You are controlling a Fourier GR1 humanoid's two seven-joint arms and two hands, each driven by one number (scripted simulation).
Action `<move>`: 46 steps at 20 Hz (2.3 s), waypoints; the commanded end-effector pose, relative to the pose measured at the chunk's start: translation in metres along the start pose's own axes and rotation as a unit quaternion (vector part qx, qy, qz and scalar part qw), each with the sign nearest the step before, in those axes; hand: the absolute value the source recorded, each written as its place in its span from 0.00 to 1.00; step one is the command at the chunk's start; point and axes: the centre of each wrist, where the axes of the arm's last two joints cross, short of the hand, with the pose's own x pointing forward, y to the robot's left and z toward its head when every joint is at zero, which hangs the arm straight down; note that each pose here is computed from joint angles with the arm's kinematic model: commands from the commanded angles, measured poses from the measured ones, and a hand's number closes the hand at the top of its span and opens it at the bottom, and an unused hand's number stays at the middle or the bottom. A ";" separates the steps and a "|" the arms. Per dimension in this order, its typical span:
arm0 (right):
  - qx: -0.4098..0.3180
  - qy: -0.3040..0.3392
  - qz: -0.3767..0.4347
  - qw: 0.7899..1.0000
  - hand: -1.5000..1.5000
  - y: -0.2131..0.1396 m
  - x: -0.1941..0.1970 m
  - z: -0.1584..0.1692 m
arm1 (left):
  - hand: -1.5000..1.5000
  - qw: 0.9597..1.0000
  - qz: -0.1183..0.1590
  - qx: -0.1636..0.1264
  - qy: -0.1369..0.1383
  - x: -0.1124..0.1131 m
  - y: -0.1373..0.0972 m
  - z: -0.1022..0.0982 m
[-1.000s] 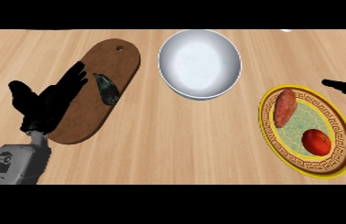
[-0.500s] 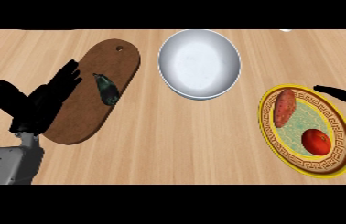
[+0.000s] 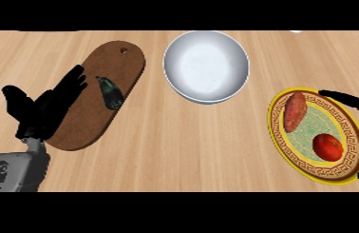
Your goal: Pick the tomato from the plate and place it in the bowl
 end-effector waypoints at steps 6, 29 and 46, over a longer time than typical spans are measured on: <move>0.015 0.022 -0.002 1.000 0.00 0.015 0.003 -0.025 | 0.50 1.000 0.007 -0.009 -0.001 -0.014 -0.007 0.021; 0.043 0.047 0.002 0.998 0.00 0.054 -0.024 -0.093 | 0.50 1.000 -0.002 -0.014 0.004 -0.014 0.000 -0.001; 0.011 0.012 0.003 1.000 1.00 0.066 -0.046 -0.105 | 0.50 1.000 -0.003 -0.008 0.000 0.011 -0.009 0.007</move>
